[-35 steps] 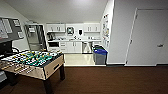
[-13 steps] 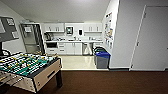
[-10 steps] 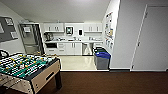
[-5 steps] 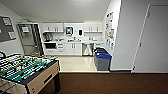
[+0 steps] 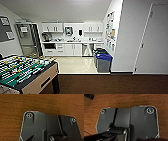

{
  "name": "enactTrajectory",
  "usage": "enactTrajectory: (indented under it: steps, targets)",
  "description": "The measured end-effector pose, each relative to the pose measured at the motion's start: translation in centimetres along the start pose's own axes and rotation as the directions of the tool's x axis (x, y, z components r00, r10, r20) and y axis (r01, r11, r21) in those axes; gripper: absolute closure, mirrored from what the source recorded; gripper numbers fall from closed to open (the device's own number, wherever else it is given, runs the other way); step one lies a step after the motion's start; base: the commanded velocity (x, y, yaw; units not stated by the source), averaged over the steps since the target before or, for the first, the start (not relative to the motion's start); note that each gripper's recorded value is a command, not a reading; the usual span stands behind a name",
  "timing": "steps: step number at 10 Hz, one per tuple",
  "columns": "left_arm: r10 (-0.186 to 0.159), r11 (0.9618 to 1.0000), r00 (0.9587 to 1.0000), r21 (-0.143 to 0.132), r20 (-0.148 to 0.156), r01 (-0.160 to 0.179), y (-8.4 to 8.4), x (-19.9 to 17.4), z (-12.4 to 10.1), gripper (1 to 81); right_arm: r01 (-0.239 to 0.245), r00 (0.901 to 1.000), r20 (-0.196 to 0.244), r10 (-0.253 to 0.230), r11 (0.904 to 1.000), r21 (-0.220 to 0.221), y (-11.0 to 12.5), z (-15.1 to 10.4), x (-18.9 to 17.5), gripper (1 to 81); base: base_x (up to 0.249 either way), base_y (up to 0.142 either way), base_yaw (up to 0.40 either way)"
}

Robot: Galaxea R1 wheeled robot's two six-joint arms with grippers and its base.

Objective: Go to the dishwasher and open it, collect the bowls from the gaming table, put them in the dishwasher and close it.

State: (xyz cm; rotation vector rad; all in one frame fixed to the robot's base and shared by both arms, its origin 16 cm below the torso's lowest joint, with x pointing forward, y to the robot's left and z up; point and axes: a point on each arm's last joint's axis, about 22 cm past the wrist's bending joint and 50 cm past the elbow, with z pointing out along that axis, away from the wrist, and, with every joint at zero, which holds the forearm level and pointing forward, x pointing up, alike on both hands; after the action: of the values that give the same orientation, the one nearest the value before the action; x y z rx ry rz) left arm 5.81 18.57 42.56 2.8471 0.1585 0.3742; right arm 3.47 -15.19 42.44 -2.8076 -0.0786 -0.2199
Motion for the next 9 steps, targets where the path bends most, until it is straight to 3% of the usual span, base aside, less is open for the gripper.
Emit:
enactTrajectory:
  steps: [9]
  targets:
    - [0.000,1.0000,1.0000,0.000,0.001,0.000,0.00,-0.05,0.00,1.0,0.000,1.0000,0.002,0.000,1.0000,-0.001,0.15,-0.05,-0.17,1.0,0.173,0.000,0.000]
